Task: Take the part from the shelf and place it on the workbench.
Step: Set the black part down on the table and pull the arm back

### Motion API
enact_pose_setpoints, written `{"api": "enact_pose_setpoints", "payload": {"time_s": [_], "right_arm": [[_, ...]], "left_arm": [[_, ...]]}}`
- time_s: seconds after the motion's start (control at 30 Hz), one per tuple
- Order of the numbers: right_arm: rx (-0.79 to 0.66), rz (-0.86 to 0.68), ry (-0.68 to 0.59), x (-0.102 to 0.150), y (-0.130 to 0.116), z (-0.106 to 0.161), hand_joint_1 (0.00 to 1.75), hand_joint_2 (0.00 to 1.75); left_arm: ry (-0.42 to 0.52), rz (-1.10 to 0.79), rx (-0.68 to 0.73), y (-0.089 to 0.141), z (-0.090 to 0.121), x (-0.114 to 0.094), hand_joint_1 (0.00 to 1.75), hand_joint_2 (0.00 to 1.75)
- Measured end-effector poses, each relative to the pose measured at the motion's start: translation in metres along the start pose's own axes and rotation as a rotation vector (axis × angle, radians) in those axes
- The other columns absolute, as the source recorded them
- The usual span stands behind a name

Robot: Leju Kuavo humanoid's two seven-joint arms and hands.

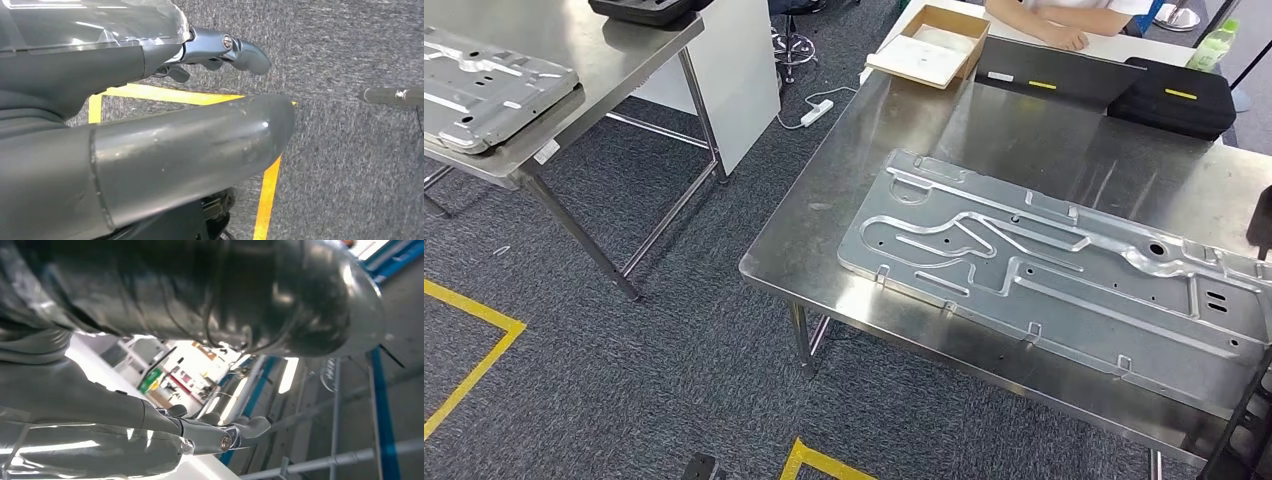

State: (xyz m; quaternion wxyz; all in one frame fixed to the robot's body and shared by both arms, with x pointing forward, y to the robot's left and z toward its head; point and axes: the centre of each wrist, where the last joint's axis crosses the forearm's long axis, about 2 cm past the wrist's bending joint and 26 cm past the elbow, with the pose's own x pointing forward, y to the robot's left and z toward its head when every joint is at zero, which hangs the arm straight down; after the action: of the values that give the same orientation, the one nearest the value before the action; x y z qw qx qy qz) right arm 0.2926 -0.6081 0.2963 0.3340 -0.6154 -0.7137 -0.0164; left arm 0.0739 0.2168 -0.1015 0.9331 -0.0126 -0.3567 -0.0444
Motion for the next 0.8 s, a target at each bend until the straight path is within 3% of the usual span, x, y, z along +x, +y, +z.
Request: {"api": "enact_pose_setpoints", "payload": {"time_s": [0.1,0.3,0.8], "right_arm": [[-0.012,-0.031,-0.011,0.007,0.002,0.015,0.00,0.00],[-0.050,-0.054,-0.039,0.020,0.002,0.020,0.00,0.00],[-0.084,-0.107,-0.053,0.026,-0.002,0.046,0.00,0.00]], "left_arm": [[0.019,0.008,-0.009,-0.002,0.000,0.001,0.00,0.00],[0.025,0.020,-0.023,-0.005,-0.002,0.005,0.00,0.00],[0.019,0.014,-0.038,-0.005,-0.005,0.010,0.00,0.00]]}}
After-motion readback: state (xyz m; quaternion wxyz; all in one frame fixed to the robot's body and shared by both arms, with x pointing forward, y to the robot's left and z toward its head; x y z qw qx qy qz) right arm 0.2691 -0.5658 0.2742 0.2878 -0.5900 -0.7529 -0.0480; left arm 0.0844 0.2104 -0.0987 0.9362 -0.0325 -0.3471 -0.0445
